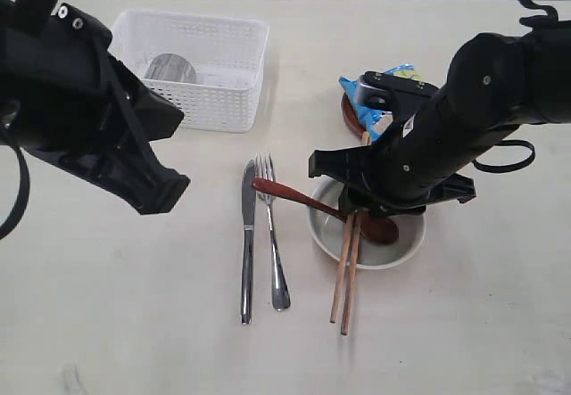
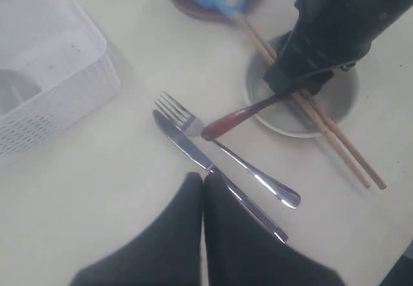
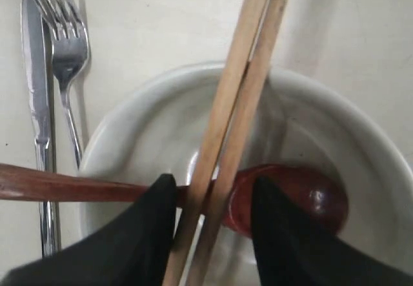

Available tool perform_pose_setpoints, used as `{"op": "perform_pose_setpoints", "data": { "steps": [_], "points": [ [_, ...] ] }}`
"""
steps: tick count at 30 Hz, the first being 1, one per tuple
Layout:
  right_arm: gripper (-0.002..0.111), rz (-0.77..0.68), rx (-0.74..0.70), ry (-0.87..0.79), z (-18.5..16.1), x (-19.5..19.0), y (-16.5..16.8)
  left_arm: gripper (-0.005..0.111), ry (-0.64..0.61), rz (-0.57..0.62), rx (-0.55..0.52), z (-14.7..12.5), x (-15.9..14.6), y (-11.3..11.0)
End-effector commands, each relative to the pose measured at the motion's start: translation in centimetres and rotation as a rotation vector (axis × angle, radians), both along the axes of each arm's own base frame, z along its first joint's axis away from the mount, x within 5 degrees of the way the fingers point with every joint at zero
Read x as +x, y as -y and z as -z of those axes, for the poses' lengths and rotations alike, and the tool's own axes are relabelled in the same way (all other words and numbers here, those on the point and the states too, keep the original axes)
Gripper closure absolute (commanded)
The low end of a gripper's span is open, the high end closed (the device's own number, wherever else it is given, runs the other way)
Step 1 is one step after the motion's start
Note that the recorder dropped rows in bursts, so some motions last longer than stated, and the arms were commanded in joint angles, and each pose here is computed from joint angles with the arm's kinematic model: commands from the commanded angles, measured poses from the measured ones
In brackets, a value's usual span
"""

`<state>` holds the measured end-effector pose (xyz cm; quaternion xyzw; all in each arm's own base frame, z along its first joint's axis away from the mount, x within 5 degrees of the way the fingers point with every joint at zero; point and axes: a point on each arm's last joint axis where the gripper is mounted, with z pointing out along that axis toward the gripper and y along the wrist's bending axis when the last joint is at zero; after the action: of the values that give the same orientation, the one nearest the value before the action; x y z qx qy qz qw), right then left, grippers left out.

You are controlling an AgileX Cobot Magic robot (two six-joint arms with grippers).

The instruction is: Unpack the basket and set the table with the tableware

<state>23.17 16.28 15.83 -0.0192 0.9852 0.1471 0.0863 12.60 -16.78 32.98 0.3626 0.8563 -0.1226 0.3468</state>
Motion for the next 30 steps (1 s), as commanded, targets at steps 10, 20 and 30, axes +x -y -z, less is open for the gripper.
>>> {"op": "perform_pose_setpoints", "data": {
  "steps": [10, 20, 30],
  "points": [
    [0.070, -0.065, -0.009, 0.018, -0.1, 0.0, -0.1, 0.107, 0.009, 0.002, -0.002, 0.0, -0.1, -0.1],
    [0.058, -0.100, -0.012, 0.018, -0.5, 0.1, -0.2, 0.107, 0.012, 0.008, 0.006, 0.0, -0.1, -0.1],
    [0.058, -0.194, -0.050, 0.012, -4.6, 0.7, -0.5, 0.107, 0.022, -0.009, 0.081, 0.2, 0.0, -0.7]
  ]
}}
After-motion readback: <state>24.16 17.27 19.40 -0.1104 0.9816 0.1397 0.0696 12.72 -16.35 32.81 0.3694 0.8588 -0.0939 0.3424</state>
